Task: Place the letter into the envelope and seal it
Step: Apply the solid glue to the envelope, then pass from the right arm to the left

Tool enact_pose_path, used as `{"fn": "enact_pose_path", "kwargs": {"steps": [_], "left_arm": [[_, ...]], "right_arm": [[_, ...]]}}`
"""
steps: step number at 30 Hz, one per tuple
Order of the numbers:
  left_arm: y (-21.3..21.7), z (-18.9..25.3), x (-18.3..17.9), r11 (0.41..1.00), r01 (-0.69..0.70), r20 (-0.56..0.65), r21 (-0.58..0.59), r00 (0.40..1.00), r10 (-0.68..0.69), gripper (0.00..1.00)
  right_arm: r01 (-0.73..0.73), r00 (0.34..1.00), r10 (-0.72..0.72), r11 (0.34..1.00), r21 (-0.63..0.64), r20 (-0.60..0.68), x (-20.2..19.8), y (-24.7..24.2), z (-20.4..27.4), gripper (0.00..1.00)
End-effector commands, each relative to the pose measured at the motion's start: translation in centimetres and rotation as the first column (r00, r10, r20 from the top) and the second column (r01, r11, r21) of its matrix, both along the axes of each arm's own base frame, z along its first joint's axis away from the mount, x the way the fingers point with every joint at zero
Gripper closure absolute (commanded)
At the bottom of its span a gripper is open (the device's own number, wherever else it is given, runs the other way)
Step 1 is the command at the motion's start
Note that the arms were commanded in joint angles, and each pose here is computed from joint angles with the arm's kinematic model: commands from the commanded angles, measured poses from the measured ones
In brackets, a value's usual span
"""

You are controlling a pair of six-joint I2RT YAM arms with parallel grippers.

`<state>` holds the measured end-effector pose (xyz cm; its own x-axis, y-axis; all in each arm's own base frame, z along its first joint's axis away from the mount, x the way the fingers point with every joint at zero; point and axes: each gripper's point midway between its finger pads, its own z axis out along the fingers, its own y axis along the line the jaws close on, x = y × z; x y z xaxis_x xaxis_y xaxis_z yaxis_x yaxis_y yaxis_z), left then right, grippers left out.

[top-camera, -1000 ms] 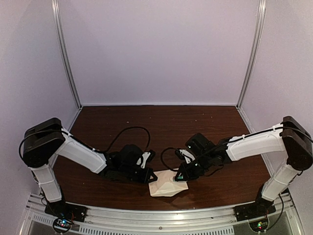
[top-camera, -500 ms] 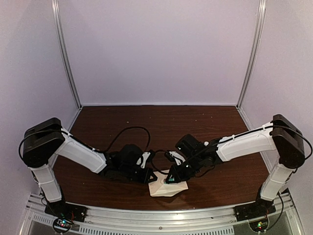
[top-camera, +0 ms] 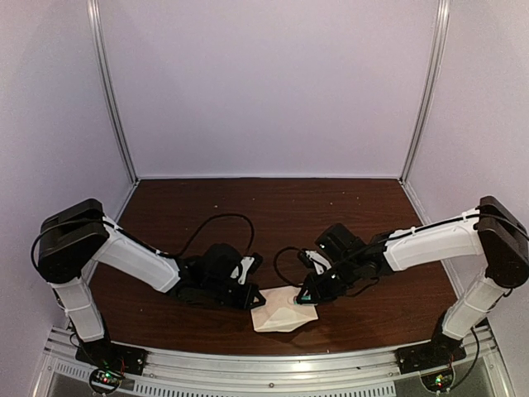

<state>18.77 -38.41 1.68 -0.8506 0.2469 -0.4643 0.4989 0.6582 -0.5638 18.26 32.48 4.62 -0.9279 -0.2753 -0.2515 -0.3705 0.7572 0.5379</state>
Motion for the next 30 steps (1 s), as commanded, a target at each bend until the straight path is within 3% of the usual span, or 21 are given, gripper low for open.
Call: {"fn": "enact_pose_path", "kwargs": {"steps": [1,4,11,16,18,23,27,30], "left_arm": [[0.8,0.7,0.6,0.999,-0.033,0.045,0.037,0.999,0.031,1.0],[0.6,3.6,1.9,0.997,-0.081,0.11,-0.01,0.991,0.082,0.98],[2.4,14.5,5.2,0.947,-0.254,0.275,-0.196,0.913,0.301,0.59],[4.4,23.8,4.5,0.856,-0.254,0.289,-0.45,0.865,0.409,0.35],[4.4,26.9,3.7,0.813,-0.212,0.269,-0.542,0.873,0.407,0.31],[3.1,31.9,1.3,0.697,-0.081,0.206,-0.712,0.926,0.317,0.3],[2.4,34.3,0.5,0.607,-0.022,0.182,-0.794,0.945,0.272,0.27],[1.5,35.1,0.3,0.585,0.013,0.192,-0.811,0.951,0.244,0.25]], "right_arm": [[-0.034,0.999,0.031,0.989,0.142,0.029,-0.1,1.4,3.1,0.95],[-0.056,0.996,0.034,0.952,0.3,0.08,0.3,2.6,7.5,0.95],[-0.043,0.955,-0.109,0.868,0.495,0.274,2.5,2.1,16.1,0.95],[-0.027,0.872,-0.298,0.763,0.646,0.389,4.3,1.0,22.2,0.95],[-0.044,0.833,-0.356,0.721,0.692,0.424,4.7,0.7,24.6,0.95],[-0.108,0.757,-0.45,0.627,0.771,0.473,5.0,1.0,29.2,0.95],[-0.167,0.736,-0.466,0.578,0.799,0.49,4.6,2.7,31.3,0.95],[-0.2,0.737,-0.455,0.56,0.804,0.5,4.1,4.1,32.2,0.95]]}}
